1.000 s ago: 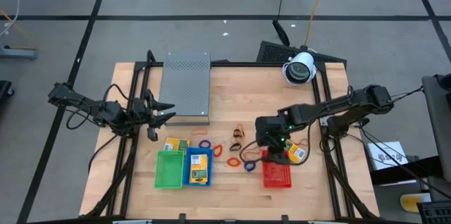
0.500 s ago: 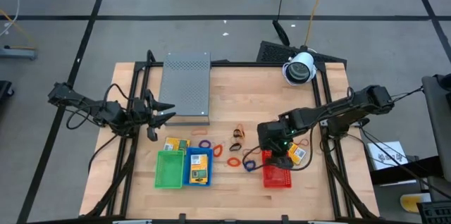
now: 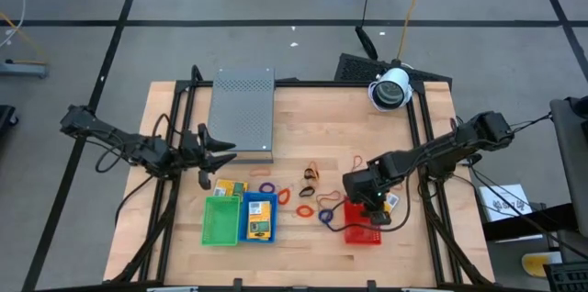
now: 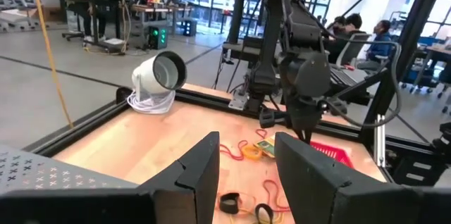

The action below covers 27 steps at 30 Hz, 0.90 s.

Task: Pick & Place Office Desk Supplies
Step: Put the black rubber band into the red bin

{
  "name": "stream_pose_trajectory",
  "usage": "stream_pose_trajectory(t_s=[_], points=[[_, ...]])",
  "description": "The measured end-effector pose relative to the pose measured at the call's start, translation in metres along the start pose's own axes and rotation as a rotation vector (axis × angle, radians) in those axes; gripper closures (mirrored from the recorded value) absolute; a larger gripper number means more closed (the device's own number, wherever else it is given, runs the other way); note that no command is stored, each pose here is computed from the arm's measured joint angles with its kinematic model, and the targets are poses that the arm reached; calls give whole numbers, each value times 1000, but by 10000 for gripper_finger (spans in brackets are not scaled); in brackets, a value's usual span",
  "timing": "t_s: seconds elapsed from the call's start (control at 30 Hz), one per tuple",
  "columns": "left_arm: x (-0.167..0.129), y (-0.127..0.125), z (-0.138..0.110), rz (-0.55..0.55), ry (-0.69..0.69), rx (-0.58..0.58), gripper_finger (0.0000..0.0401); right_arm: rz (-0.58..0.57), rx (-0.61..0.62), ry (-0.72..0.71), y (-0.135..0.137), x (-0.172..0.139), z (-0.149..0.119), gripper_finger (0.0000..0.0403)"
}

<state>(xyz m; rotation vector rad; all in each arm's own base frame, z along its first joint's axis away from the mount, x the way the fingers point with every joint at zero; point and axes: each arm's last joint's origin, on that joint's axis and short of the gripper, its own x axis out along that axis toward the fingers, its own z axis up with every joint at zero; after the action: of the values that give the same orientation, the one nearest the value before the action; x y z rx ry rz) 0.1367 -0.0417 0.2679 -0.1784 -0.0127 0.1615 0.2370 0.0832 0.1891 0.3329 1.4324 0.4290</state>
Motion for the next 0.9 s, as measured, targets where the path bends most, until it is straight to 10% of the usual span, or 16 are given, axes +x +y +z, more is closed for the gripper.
stream_pose_trajectory(t_s=[0.9], points=[[0, 0, 0, -1, -4, -54, 256, 252, -304, -383, 42, -23, 22, 403]])
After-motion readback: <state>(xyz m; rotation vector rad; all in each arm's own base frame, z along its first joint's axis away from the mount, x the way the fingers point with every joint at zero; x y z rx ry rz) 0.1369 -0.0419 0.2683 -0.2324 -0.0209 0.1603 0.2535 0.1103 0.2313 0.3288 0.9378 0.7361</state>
